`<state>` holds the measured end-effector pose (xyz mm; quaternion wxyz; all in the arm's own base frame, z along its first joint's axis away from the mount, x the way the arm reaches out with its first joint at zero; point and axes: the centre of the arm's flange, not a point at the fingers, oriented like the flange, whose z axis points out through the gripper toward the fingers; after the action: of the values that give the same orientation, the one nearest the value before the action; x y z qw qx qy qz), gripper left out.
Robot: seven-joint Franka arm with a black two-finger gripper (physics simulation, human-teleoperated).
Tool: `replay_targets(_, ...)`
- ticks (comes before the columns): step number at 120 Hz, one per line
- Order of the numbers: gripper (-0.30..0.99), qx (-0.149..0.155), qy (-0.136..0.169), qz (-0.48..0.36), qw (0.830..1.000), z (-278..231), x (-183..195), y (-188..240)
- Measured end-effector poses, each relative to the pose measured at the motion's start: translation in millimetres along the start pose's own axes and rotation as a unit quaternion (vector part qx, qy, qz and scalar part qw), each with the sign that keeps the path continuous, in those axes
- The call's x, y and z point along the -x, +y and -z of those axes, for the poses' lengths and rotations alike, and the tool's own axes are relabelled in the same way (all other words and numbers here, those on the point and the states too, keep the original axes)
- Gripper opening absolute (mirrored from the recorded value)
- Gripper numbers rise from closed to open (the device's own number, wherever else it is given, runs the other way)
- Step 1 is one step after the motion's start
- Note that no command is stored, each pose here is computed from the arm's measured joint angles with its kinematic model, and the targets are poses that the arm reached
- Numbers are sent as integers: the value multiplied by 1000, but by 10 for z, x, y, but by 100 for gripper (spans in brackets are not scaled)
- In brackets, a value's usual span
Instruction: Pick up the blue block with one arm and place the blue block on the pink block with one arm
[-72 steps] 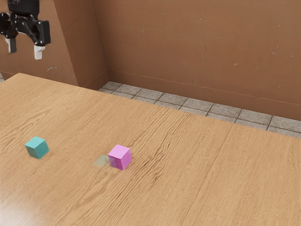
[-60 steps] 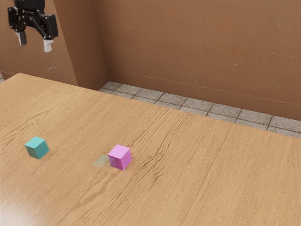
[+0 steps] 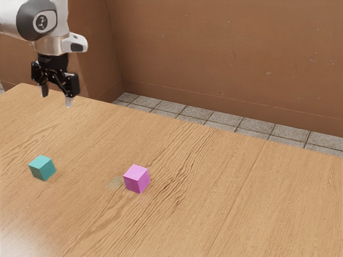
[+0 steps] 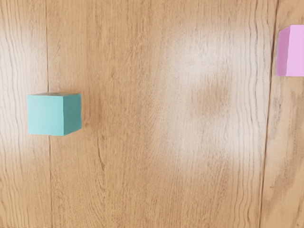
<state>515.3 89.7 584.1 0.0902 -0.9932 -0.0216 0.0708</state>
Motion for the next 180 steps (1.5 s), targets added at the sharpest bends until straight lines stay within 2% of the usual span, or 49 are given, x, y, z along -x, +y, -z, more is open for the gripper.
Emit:
replay_targets(20, 69, 14, -17, 24, 999, -986, -37, -277)
replay_targets(50, 69, 8, -3, 52, 999, -1812, 94, -660)
replay_targets(69, 69, -5, 8, 78, 997, -2063, 230, -1131)
replay_targets(85, 69, -8, 5, 81, 997, -2355, 396, -1335)
replay_targets(109, 69, -10, 4, 92, 996, -2769, 335, -1709)
replay_targets(131, 69, -13, 12, 47, 999, -2869, -69, -1417)
replay_targets(149, 69, -3, 9, 53, 999, -3007, -83, -1456)
replay_targets(163, 69, -6, 14, 53, 998, -3012, -145, -1526)
replay_targets(180, 69, -6, 5, 46, 999, -3167, -244, -1534)
